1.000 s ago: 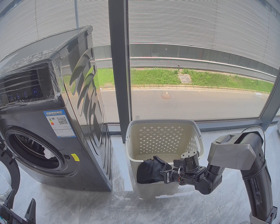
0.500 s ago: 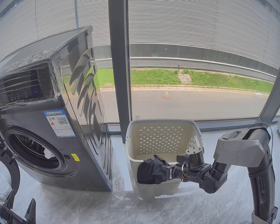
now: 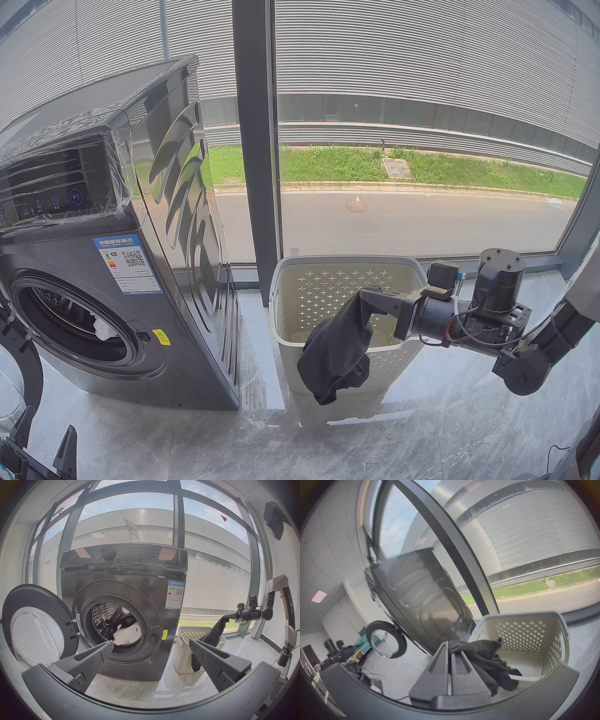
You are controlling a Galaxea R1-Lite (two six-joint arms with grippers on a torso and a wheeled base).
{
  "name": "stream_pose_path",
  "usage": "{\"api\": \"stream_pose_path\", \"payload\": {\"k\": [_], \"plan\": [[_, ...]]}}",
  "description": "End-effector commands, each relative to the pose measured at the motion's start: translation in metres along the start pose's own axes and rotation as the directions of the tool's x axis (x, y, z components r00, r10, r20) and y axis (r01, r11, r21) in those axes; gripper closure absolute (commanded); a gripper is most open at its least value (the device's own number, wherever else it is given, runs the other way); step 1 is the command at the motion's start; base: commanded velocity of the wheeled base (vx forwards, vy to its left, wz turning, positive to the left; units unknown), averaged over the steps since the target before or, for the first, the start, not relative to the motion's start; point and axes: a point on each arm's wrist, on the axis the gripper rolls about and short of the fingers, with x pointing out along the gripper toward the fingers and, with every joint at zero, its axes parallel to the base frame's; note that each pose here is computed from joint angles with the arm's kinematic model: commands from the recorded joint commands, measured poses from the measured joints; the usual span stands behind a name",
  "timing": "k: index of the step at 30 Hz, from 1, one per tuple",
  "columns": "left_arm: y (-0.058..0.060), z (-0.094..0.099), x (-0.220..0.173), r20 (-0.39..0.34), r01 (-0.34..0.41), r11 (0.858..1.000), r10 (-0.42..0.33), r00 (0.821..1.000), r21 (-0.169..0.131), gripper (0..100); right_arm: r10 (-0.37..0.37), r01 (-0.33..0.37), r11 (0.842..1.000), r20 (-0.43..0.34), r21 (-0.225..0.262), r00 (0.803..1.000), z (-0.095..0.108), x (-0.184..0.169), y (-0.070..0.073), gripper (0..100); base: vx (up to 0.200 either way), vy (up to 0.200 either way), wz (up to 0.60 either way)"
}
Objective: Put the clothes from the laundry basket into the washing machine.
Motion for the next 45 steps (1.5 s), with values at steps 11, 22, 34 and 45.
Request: {"api": "stream_pose_path", "payload": {"k": [11,22,34,45], "plan": [[0.0,0.0,-0.001,0.016,0.001,1.0,-0.001,1.0,-0.001,0,0.067,-0.057,0.996,0.164,-0.065,0.984,0.046,-0.036,0.027,100,0.0,0.0,0.0],[0.0,0.0,-0.001,0.016,0.001,1.0,-0.001,1.0,-0.003,0,0.138,-0.116,0.989,0.281,-0.095,0.95,0.069,-0.056,0.047,100,0.0,0.0,0.0],[0.0,-0.001,-0.001,0.014,0.003,1.0,-0.003,1.0,-0.004,0,0.265,-0.221,0.962,0.363,-0.159,0.893,0.089,-0.089,0.087,100,0.0,0.0,0.0],[0.0,-0.001,-0.001,0.014,0.004,1.0,-0.004,1.0,-0.004,0,0.341,-0.277,0.939,0.432,-0.205,0.835,0.102,-0.122,0.11,100,0.0,0.0,0.0]]}}
